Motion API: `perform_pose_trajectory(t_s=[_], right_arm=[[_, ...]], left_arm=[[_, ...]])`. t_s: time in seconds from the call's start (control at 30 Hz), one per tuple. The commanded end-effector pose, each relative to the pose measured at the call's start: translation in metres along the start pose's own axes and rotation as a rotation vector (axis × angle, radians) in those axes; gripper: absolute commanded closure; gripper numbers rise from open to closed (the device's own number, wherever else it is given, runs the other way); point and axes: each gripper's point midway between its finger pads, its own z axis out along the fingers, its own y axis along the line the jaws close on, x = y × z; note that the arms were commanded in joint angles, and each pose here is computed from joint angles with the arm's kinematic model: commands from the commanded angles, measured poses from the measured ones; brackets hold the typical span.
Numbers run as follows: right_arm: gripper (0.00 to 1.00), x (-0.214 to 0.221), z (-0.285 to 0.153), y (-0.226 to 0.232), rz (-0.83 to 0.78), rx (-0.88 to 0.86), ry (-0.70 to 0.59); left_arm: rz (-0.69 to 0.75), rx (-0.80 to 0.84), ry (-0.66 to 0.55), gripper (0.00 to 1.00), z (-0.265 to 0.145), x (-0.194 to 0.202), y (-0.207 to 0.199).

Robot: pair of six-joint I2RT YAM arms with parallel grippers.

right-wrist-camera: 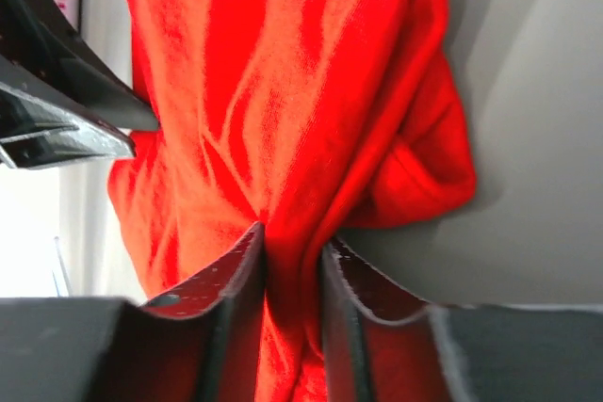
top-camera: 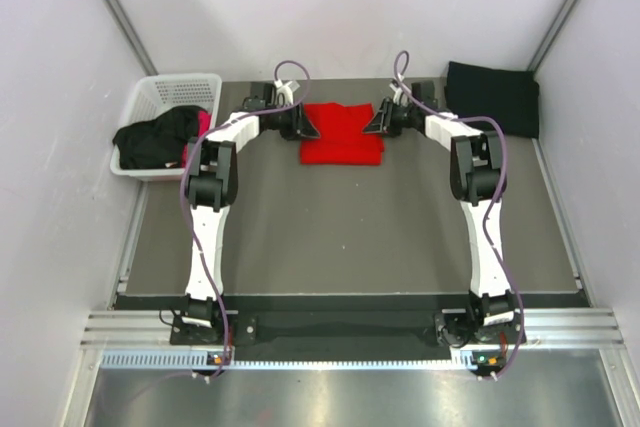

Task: Fold and stack the t-shirts
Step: Neatly place the folded tshirt to the corner

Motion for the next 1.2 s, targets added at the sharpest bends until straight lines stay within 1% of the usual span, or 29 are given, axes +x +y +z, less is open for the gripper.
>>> perform_pose_trajectory(t_s=[0.0, 0.13, 0.17, 0.2, 0.23, 0.27, 0.33, 0.37, 0.47, 0.5, 0.53, 0.73, 0.93, 1.0, 1.17], right_arm=[[0.74, 0.033, 0.016, -0.011, -0.005, 0.054, 0.092], [0.85, 0.020, 0.012, -0.002, -0.088, 0.043, 0.082], [0.95, 0.013, 0.008, 0.005, -0.123, 0.045, 0.072], [0.99, 0.007, 0.004, 0.005, -0.154, 0.064, 0.063], [1.00, 0.000, -0.002, 0.009, -0.214, 0.074, 0.061], [1.00, -0.012, -0.011, 0.017, -0.256, 0.076, 0.041], [1.00, -0.031, -0.027, 0.028, -0.336, 0.096, 0.009], [1.00, -0.041, -0.036, 0.029, -0.357, 0.108, -0.010], [1.00, -0.067, -0.063, 0.033, -0.434, 0.155, -0.066], [1.00, -0.073, -0.070, 0.033, -0.438, 0.176, -0.078], [1.00, -0.083, -0.081, 0.033, -0.495, 0.192, -0.095], [1.00, -0.118, -0.121, 0.042, -0.624, 0.277, -0.159], [1.00, -0.151, -0.160, 0.043, -0.693, 0.360, -0.234], [1.00, -0.161, -0.169, 0.042, -0.735, 0.392, -0.250], [1.00, -0.184, -0.193, 0.037, -0.780, 0.464, -0.301]], left_arm=[[0.022, -0.058, 0.027, 0.59, 0.008, 0.010, 0.011], [0.046, -0.068, 0.030, 0.59, 0.005, 0.009, 0.008], [0.061, -0.072, 0.022, 0.59, 0.001, 0.005, 0.004], [0.074, -0.088, 0.016, 0.59, -0.001, 0.002, 0.003], [0.098, -0.101, 0.016, 0.59, -0.006, 0.000, 0.003], [0.133, -0.112, -0.010, 0.58, -0.015, -0.012, -0.006], [0.188, -0.161, -0.044, 0.57, -0.027, -0.026, -0.008], [0.222, -0.168, -0.063, 0.57, -0.037, -0.035, -0.019], [0.311, -0.208, -0.095, 0.56, -0.055, -0.053, -0.030], [0.333, -0.215, -0.103, 0.56, -0.060, -0.057, -0.031], [0.340, -0.225, -0.107, 0.56, -0.063, -0.059, -0.031], [0.363, -0.239, -0.106, 0.56, -0.069, -0.061, -0.035], [0.368, -0.235, -0.103, 0.55, -0.068, -0.060, -0.035], [0.367, -0.234, -0.098, 0.55, -0.066, -0.058, -0.035], [0.372, -0.223, -0.089, 0.55, -0.061, -0.055, -0.040]])
